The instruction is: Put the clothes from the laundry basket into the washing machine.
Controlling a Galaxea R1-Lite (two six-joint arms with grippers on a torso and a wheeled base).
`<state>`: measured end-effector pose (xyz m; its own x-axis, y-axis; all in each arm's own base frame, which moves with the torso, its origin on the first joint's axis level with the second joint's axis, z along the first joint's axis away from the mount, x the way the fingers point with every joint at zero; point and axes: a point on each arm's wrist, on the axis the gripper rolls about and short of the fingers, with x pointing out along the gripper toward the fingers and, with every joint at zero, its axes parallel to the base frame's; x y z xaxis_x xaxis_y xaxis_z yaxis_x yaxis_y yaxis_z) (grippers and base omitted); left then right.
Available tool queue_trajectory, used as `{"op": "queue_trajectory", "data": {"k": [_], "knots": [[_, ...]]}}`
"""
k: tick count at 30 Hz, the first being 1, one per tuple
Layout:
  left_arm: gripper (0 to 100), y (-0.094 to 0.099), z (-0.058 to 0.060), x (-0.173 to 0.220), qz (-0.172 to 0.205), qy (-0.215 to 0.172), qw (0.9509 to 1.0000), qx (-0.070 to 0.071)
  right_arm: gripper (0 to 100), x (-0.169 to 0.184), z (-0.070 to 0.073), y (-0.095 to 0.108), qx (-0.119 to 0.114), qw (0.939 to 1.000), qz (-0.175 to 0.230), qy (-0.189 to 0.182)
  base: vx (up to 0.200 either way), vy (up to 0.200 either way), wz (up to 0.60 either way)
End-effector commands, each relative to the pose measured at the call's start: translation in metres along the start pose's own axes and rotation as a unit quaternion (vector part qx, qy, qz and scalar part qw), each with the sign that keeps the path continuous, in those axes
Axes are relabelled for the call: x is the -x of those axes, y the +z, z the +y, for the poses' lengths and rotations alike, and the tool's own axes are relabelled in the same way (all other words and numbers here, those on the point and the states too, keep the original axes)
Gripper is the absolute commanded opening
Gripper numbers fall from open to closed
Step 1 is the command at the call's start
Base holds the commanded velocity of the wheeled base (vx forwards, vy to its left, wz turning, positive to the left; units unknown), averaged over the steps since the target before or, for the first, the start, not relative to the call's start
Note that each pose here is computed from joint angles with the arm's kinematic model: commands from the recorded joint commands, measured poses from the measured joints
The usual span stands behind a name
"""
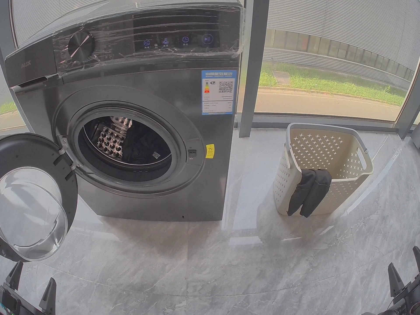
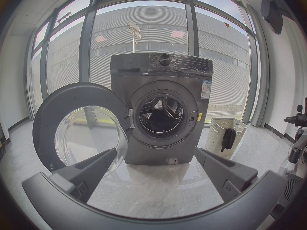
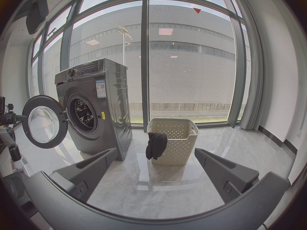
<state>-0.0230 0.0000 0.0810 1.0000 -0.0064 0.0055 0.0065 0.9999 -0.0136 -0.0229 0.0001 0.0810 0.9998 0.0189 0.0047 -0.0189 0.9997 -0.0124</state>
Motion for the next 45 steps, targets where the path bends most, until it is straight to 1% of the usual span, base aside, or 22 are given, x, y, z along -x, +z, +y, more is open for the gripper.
{"op": "queue_trajectory", "data": {"k": [1,12,27,29,42,45], "knots": [[100,-0.0047,0.0001,-0.0002,0.001,0.000,1.0000,0.000,100,-0.0001,0.0001,-0.0052,0.000,1.0000,0.001,0.001,0.000,-0.200,0.00],[100,-0.0047,0.0001,-0.0002,0.001,0.000,1.0000,0.000,100,-0.0001,0.0001,-0.0052,0.000,1.0000,0.001,0.001,0.000,-0.200,0.00],[100,-0.0047,0.0001,-0.0002,0.001,0.000,1.0000,0.000,100,-0.0001,0.0001,-0.0052,0.000,1.0000,0.001,0.001,0.000,0.000,0.00],[100,-0.0047,0.0000,-0.0002,0.001,-0.001,1.0000,-0.001,100,-0.0001,0.0001,-0.0052,0.000,1.0000,0.001,0.001,0.000,-0.200,0.00],[100,-0.0047,0.0001,-0.0002,0.001,0.000,1.0000,-0.001,100,-0.0001,0.0001,-0.0052,0.000,1.0000,0.001,0.001,0.000,-0.200,0.00],[100,-0.0047,0.0001,-0.0002,0.001,0.000,1.0000,-0.001,100,-0.0001,0.0001,-0.0052,0.001,1.0000,0.001,0.001,0.000,0.000,0.00]]}}
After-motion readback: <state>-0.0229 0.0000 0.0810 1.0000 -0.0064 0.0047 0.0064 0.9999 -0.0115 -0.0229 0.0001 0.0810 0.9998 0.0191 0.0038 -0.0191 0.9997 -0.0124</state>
